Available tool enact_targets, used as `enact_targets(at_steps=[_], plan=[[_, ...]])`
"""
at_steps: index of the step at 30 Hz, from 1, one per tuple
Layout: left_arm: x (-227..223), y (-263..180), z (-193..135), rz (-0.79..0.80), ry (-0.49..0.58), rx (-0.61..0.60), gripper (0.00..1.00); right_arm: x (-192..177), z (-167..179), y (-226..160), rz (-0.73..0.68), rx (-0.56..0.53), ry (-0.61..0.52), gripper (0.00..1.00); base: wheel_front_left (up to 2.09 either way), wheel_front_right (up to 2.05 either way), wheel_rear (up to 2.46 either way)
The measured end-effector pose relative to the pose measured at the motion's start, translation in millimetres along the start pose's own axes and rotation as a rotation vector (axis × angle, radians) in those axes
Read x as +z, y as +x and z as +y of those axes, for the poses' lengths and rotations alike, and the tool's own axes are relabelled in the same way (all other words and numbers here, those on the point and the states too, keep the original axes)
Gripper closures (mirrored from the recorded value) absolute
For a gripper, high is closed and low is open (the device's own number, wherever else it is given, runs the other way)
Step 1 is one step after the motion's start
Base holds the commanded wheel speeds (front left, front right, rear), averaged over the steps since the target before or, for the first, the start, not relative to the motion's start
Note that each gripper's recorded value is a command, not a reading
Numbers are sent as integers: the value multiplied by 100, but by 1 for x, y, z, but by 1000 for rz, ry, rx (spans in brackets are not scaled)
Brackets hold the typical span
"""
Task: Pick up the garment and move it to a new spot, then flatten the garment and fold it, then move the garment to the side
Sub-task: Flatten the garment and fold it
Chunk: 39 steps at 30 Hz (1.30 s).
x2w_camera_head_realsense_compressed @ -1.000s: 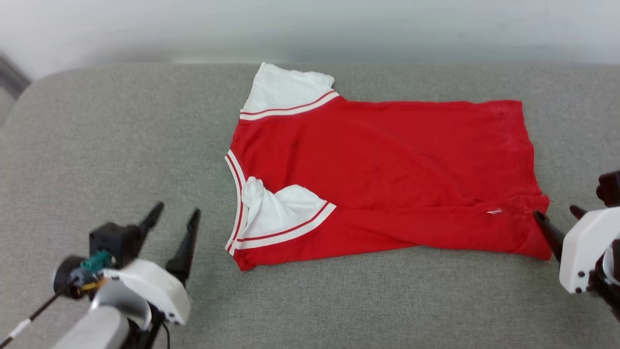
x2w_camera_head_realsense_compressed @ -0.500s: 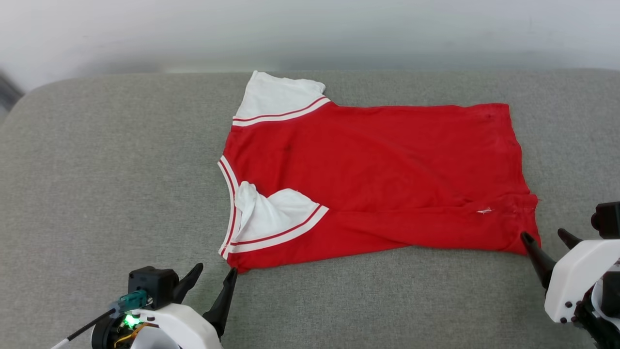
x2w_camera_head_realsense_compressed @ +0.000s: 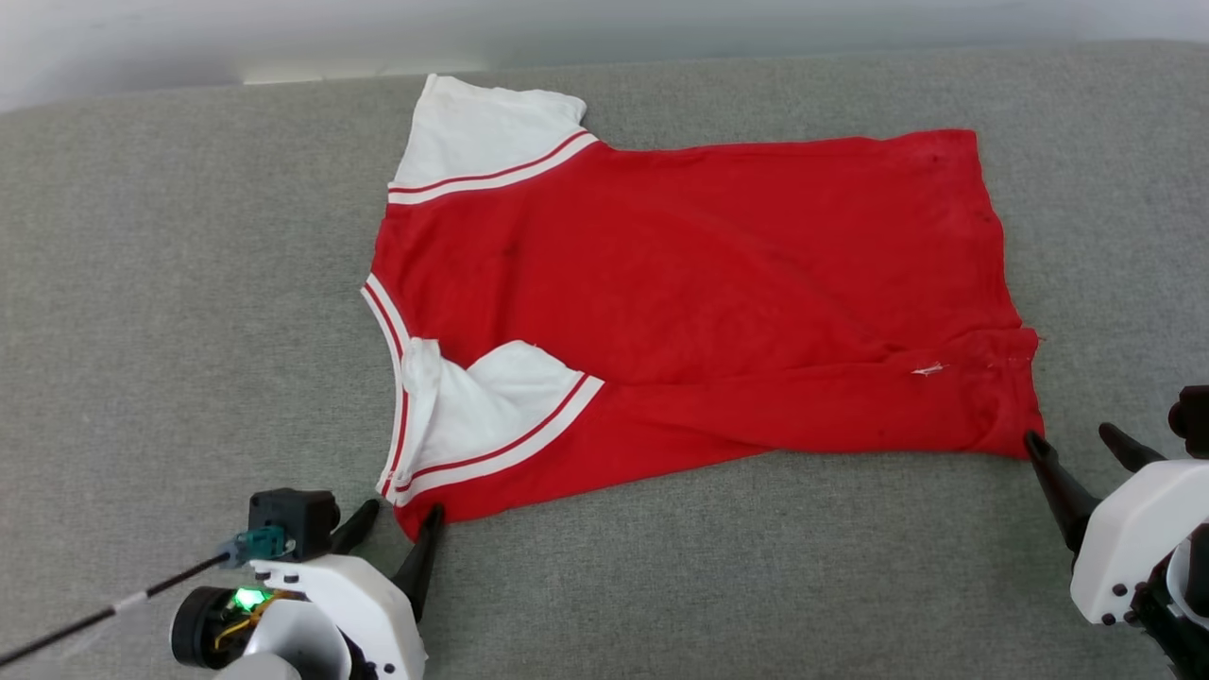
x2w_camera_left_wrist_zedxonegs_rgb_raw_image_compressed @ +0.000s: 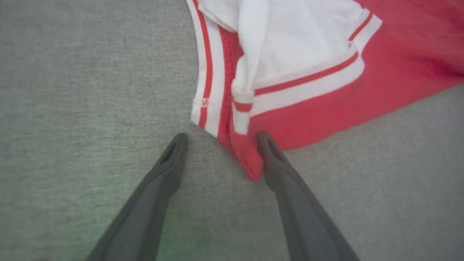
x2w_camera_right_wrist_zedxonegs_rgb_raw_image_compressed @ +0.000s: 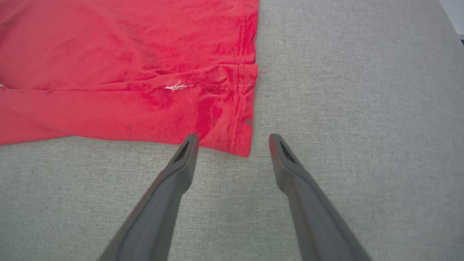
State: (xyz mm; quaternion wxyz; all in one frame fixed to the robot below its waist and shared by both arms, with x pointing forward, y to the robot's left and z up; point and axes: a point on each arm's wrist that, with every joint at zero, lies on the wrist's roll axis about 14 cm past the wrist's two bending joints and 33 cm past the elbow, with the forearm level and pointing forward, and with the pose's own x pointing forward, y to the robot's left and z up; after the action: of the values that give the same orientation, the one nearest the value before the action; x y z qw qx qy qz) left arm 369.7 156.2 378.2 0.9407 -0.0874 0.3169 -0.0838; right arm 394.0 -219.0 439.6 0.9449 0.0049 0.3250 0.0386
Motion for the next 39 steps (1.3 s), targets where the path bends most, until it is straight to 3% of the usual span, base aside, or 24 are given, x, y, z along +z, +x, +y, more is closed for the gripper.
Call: enact_targets(at_steps=[6, 7, 8, 9, 21, 29, 39], plan=[[-14, 9, 2, 80, 21, -13, 0, -1, -1, 5, 2, -4, -1, 0, 0, 0, 0], [-15, 9, 3, 83, 20, -10, 31, 0, -1, 5, 0, -6, -4, 0, 0, 0, 0], [-16, 10, 3, 85, 16, -11, 71, 1, -1, 6, -3, -5, -6, 0, 0, 0, 0], [-17, 10, 3, 87, 13, -13, 100, 2, 0, 6, -6, -3, -8, 0, 0, 0, 0], [8, -16, 5, -28, 46, -23, 100, 18, 0, -3, -49, -13, -65, 0, 0, 0, 0], [26, -39, 0, -58, 174, -73, 100, -9, 5, 17, 70, -8, -61, 0, 0, 0, 0], [23, -36, -9, -5, 230, -129, 100, -40, 4, 54, 204, -26, -23, 0, 0, 0, 0]])
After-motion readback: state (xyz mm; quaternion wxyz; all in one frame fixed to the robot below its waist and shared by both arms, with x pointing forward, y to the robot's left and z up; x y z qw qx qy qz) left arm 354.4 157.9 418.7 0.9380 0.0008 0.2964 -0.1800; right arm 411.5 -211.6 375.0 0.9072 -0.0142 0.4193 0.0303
